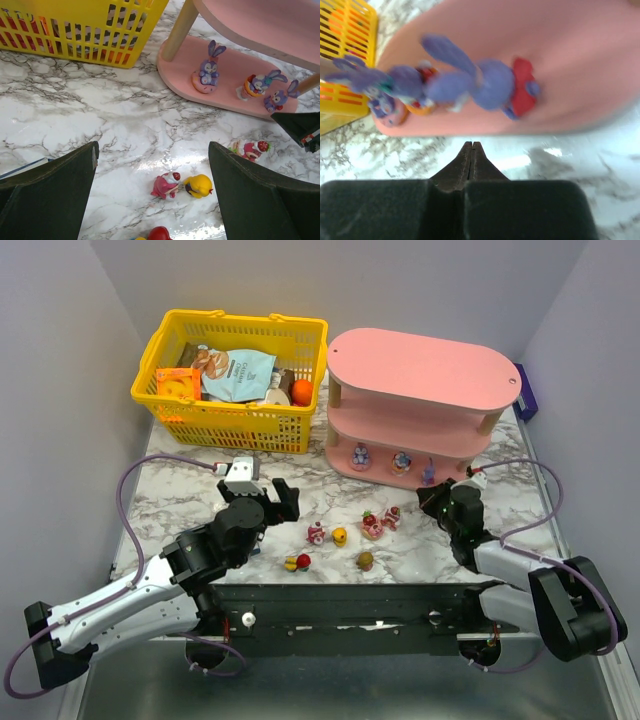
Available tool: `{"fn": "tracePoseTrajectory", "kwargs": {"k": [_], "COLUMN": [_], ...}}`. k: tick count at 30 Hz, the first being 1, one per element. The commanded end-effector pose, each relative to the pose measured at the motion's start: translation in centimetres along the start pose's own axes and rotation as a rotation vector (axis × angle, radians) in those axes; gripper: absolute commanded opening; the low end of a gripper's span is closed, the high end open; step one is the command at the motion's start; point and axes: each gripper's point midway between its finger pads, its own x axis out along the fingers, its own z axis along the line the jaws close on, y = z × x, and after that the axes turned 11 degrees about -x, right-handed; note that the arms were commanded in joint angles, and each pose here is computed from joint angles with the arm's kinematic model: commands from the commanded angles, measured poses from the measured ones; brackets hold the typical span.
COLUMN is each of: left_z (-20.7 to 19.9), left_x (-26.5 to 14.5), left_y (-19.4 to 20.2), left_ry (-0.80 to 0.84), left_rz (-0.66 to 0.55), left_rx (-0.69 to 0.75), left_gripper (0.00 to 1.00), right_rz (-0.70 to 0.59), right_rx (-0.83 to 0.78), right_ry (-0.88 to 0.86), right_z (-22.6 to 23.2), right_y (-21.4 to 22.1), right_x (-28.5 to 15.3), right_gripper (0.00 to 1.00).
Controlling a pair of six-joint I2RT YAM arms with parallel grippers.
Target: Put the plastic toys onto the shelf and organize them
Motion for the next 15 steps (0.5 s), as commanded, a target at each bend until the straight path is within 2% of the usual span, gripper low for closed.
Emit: {"fn": "tracePoseTrajectory", "kwargs": {"k": [1, 10, 15], "left_z": [-0.2, -0.3, -0.2], "left_x": [0.3, 0.5, 0.4], "left_y": [0.0, 0.2, 0.0], "left_ry": [0.012, 0.011, 0.013], "left_rz": [-0.007, 0.001, -0.003], "left_rx": [-0.004, -0.001, -0.007], "left_gripper": [0.99, 0.99, 0.99], "right_rz": [-0.044, -0.14, -0.137], "right_rx": [0.094, 0.208, 0.322], "right_ry": [0.024, -0.013, -0.017], "right_z": [-1.2, -0.8, -0.6], "right_y": [0.6, -0.6, -0.4], "right_x": [-1.0, -1.8, -1.2], "right_gripper": [0.01, 0.01, 0.01]}}
